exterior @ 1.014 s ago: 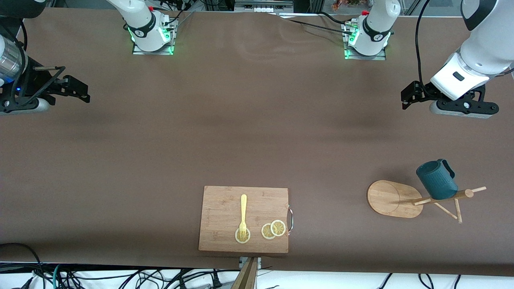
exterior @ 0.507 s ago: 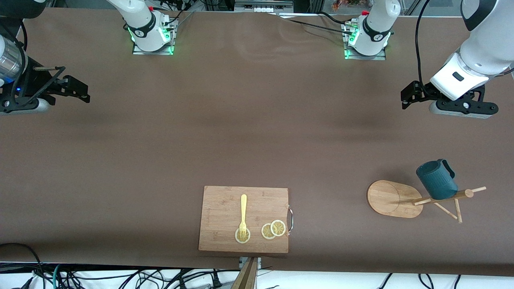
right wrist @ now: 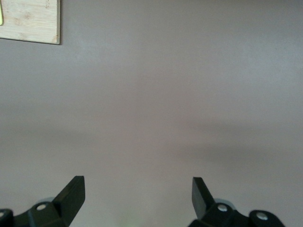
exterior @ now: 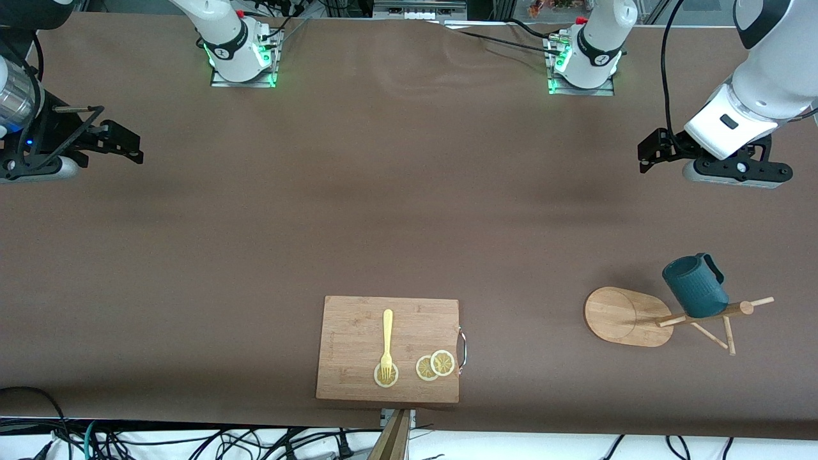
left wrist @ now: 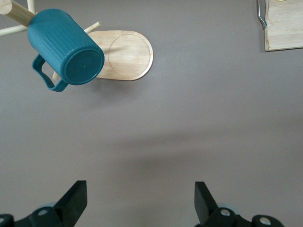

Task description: Pass cup and hang on rack

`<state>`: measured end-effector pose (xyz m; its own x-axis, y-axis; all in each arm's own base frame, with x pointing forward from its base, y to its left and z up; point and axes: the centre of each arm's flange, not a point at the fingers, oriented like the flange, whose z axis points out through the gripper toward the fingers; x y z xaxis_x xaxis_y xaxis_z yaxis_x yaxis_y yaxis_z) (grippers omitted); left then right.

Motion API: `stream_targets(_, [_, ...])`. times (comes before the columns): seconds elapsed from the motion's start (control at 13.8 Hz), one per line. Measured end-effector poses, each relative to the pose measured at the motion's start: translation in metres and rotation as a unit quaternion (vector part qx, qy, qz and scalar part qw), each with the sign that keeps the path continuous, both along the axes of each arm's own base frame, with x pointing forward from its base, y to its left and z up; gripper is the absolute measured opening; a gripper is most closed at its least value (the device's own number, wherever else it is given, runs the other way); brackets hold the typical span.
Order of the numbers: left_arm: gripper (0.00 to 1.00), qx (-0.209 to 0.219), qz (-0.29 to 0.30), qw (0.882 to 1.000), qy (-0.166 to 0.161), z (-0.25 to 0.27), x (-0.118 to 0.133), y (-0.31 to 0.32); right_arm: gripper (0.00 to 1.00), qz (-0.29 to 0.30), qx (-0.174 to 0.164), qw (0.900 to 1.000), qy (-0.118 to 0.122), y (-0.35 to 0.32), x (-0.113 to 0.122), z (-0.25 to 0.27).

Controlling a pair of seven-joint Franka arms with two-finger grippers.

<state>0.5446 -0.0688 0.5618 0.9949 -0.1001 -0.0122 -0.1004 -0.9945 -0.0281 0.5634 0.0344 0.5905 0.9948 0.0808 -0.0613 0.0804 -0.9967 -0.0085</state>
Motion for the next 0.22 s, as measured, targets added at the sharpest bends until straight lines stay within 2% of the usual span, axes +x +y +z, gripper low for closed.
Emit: stream_targets(0.22, [1.0, 0.0, 0.0, 1.0, 0.001, -0.0002, -0.0003, -0.0002, 1.0, 0.0, 0.0, 1.0, 0.0, 0.0, 0.0, 0.0])
